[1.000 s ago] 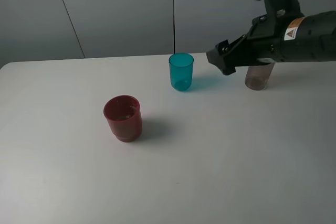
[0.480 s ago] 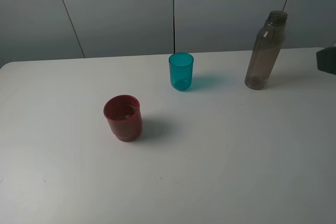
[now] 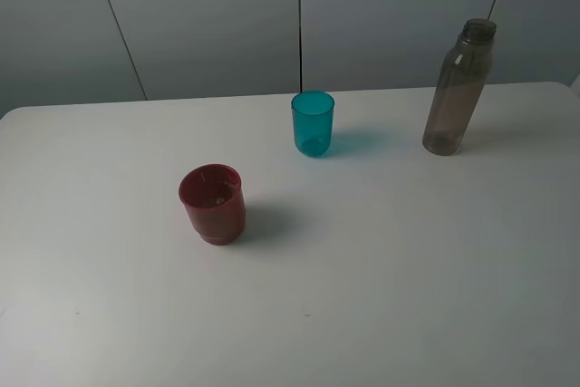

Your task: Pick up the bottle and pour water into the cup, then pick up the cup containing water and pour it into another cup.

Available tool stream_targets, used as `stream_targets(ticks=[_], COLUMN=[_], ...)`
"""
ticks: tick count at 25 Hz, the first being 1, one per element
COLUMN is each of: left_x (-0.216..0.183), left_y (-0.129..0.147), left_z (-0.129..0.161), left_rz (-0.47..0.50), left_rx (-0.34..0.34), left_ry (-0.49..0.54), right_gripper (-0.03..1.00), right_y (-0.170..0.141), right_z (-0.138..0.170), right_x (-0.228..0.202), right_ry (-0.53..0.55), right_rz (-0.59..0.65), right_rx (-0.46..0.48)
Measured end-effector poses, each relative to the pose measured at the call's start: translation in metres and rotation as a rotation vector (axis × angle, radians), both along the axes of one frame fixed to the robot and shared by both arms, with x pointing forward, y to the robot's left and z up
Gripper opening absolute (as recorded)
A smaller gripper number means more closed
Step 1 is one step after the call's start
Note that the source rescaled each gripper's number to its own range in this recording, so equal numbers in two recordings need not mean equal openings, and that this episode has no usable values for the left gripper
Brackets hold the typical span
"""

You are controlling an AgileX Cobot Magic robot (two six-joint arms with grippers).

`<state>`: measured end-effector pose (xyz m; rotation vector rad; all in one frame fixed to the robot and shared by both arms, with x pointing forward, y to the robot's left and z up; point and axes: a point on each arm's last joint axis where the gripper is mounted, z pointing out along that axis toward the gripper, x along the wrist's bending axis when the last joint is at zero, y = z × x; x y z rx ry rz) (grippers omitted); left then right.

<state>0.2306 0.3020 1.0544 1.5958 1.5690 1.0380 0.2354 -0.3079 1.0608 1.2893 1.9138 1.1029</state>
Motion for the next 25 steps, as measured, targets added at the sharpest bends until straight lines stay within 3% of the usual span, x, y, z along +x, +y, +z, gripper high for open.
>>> stream_targets(ticks=[15,25], left_x=[0.0,0.0], left_y=[0.0,0.0], left_z=[0.0,0.0], left_rz=[-0.002,-0.002], left_rx=[0.003,0.003], left_ry=[0.0,0.0], right_gripper=[1.0,1.0], right_y=[0.0009,0.0035], right_z=[-0.0076,-0.0076], right_x=[-0.0024,-0.0045], right_ry=[-0.005,-0.014], right_rz=[-0.018,-0.371], right_rx=[0.047,0.045])
